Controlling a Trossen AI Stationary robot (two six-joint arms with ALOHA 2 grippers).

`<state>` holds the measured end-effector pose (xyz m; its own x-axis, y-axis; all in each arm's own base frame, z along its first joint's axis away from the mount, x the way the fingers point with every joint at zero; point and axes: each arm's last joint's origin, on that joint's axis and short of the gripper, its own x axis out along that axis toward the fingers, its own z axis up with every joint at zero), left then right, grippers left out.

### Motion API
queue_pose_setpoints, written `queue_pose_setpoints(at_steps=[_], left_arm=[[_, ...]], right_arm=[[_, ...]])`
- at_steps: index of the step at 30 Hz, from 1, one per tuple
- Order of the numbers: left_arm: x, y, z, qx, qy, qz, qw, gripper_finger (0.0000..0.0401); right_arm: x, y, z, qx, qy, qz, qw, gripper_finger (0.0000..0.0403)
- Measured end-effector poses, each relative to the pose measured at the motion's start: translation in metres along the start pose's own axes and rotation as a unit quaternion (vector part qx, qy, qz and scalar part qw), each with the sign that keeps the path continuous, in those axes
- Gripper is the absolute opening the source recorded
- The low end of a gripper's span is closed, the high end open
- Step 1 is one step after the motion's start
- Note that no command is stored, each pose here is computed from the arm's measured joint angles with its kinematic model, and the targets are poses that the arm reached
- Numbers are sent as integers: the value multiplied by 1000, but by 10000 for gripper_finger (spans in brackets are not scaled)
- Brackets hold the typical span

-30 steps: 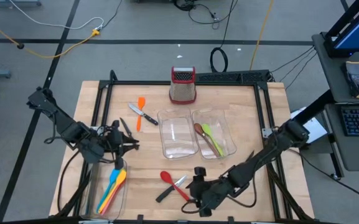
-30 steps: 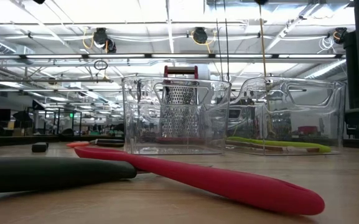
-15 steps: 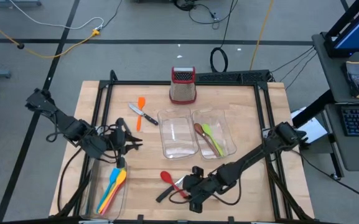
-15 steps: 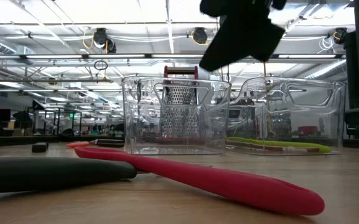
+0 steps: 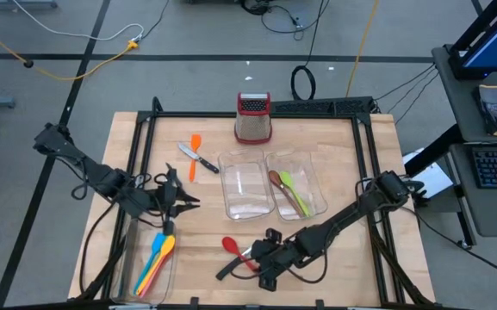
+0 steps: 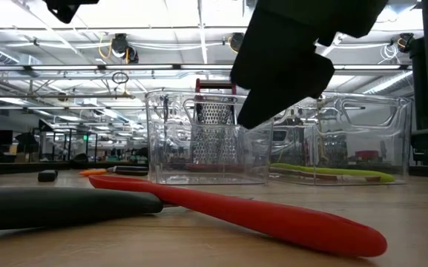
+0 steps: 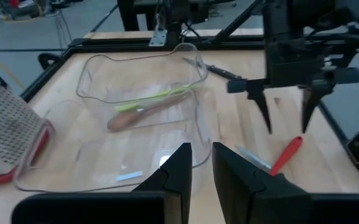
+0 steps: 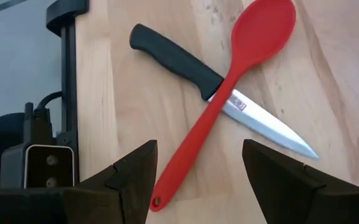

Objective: Pick & Place Kitchen Items
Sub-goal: Put the red serving spoon into the right transparent bin

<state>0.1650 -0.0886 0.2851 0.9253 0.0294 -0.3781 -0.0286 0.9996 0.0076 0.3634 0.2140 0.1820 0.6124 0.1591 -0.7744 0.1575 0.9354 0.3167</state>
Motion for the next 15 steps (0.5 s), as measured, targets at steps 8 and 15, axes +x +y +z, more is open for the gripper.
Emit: queue_pose_setpoints(at_steps=[8, 15], left_arm=[[-3, 2, -5, -12, -3, -18, 1000, 65], [-2, 2, -5, -10, -2, -18, 1000, 65]], right_arm=[[16, -4, -3, -1, 0, -4, 1000, 231], [48, -11, -16, 0, 36, -5, 999, 231]])
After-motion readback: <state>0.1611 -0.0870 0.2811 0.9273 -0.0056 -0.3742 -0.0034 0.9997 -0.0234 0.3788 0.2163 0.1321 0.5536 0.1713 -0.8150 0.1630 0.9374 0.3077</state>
